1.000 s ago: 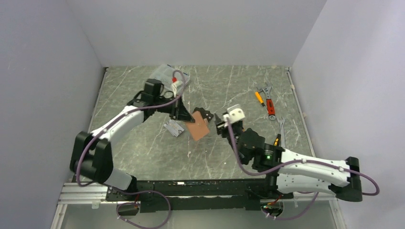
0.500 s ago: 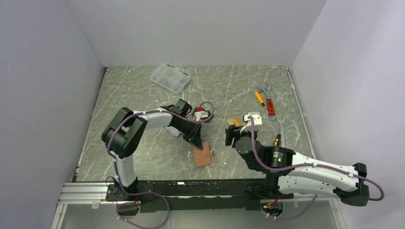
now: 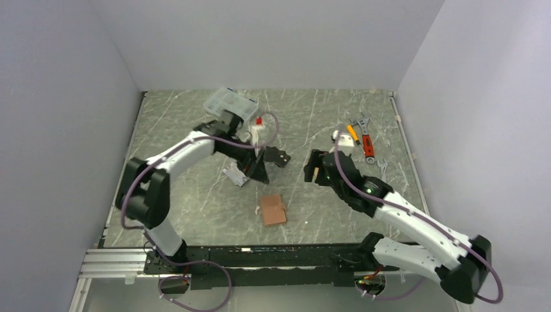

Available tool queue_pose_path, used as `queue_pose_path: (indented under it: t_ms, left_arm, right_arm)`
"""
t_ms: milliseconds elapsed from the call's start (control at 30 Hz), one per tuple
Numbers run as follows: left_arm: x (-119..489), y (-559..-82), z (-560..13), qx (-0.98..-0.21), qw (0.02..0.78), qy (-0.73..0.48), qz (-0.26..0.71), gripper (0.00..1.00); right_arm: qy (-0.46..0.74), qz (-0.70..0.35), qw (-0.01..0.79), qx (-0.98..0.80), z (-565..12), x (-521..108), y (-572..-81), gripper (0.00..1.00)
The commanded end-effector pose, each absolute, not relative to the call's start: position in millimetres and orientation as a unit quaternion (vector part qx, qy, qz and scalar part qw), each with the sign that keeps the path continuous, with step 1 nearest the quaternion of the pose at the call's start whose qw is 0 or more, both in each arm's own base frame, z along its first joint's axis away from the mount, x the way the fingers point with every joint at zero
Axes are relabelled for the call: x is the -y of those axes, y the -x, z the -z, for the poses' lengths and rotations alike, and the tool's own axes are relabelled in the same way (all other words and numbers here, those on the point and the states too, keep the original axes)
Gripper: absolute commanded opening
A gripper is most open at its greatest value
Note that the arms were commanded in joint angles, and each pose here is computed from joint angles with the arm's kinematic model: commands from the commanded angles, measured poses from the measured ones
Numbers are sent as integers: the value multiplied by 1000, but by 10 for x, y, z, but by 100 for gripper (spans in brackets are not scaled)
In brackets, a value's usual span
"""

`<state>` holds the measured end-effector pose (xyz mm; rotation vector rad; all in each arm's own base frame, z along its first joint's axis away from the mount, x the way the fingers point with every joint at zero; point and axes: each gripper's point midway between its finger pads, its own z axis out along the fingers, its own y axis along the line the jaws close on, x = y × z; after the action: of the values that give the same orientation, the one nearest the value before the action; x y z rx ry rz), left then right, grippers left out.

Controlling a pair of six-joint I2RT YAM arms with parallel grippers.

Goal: Put the credit cards into the card holder
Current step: Open the card holder at the center of the board, then pick up the credit card from the center of the board.

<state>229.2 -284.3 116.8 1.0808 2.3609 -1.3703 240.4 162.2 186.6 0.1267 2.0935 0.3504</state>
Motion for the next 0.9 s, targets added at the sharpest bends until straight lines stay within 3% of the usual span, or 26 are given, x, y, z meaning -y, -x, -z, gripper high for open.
queue_pose_path:
  t_ms: [0, 133, 267, 500, 867]
  left_arm:
    - [2472, -2503, -2013, -768, 207, -406, 449, 99]
    - [1989, -2764, -2132, -790, 267, -377, 402, 100]
    - [1602, -2984, -2037, -807, 305, -333, 381, 99]
    - [1280, -3269, -1465, -849, 309, -282, 323, 82]
    - [1083, -3543, -1082, -837, 362, -375, 165, 81]
  right_arm:
    - [32, -235, 447, -862, -2063, -2260, -2550, 81]
    - [70, -260, 409, -872, -2093, -2675, -2795, 97]
    - [98, -300, 383, -868, -2020, -3096, -2976, 99]
    - [107, -368, 319, -867, -1592, -3680, -3114, 90]
    - [78, -398, 256, -877, -977, -4004, -3217, 75]
